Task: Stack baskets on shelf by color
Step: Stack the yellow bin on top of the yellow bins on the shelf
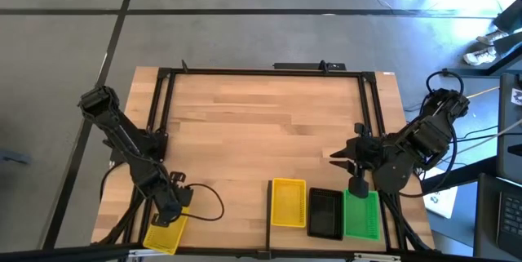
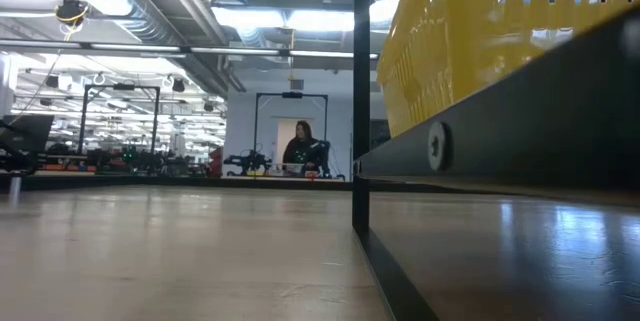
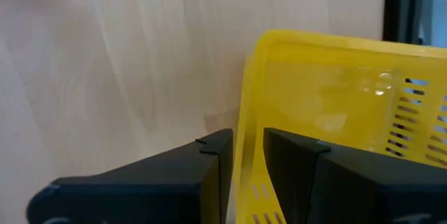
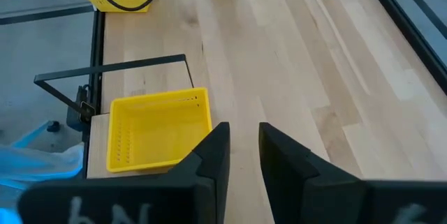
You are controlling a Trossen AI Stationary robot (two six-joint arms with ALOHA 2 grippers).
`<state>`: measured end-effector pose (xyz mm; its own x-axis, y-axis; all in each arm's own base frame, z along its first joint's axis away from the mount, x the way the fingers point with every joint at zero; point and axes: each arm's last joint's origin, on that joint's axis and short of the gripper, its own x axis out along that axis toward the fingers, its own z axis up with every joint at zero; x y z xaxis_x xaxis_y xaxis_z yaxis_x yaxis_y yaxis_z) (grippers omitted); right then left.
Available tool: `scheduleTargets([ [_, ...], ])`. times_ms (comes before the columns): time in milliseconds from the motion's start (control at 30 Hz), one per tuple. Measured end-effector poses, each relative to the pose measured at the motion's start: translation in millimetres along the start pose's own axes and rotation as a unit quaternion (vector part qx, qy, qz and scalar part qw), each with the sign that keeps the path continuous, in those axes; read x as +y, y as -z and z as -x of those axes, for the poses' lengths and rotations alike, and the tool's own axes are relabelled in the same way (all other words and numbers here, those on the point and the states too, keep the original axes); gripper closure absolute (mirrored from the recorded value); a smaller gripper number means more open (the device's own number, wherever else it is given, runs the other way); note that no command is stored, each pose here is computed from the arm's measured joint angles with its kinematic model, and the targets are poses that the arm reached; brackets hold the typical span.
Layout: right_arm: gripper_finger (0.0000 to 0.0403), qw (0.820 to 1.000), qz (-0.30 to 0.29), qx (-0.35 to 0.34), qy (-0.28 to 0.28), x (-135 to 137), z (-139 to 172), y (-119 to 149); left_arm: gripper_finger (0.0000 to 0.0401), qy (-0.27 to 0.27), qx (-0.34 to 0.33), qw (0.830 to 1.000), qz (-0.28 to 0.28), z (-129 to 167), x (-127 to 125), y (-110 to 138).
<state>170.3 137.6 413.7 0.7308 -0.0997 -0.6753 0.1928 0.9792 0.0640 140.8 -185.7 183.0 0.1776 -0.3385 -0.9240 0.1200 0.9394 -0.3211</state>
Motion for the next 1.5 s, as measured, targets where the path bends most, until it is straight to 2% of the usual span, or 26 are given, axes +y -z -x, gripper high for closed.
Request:
scheduleTargets([
  [167,0.0328,1.0,0.0,0.0,0.0,0,0,0,0.0331,-0.005,-0.001,1.0,0.0,-1,1,1],
  [333,0.0328,1.0,0.0,0.0,0.0,0,0,0,0.0332,-0.041,-0.035,0.999,-0.002,-3,4,-1],
  [533,0.0328,1.0,0.001,0.0,0.0,0,0,0,0.0333,-0.053,-0.006,0.999,-0.002,-19,9,3],
  [633,0.0328,1.0,0.0,0.0,0.0,0,0,0,0.0349,-0.039,0.005,0.999,0.01,-20,10,1],
  [700,0.0328,1.0,0.001,0.0,0.001,0,0,0,0.0373,-0.024,0.016,0.999,0.037,-18,13,-4],
  [800,0.0328,1.0,0.001,-0.011,0.012,-1,0,-1,0.0396,-0.006,0.015,0.997,0.072,-11,15,-17],
  [933,0.0328,1.0,0.002,-0.021,0.023,-1,0,-1,0.04,-0.02,-0.021,0.995,0.096,12,16,-36],
  [1000,0.0328,0.999,0.002,-0.022,0.023,-1,0,-1,0.0401,-0.052,-0.047,0.992,0.1,30,19,-49],
  [1067,0.0328,0.999,0.002,-0.028,0.029,-2,0,-1,0.0401,-0.111,-0.069,0.986,0.099,51,23,-61],
  [1167,0.0328,0.998,0.004,-0.047,0.049,-3,0,-3,0.0401,-0.209,-0.107,0.967,0.096,92,26,-75],
  [1300,0.0328,0.991,0.008,-0.09,0.097,-4,-1,-5,0.0401,-0.32,-0.187,0.923,0.101,147,33,-92],
  [1400,0.0328,0.982,0.034,-0.124,0.141,-1,-5,-7,0.0401,-0.399,-0.261,0.873,0.103,179,39,-104],
  [1500,0.0328,0.967,0.07,-0.157,0.189,5,-13,-12,0.0401,-0.484,-0.316,0.811,0.09,206,45,-113],
])
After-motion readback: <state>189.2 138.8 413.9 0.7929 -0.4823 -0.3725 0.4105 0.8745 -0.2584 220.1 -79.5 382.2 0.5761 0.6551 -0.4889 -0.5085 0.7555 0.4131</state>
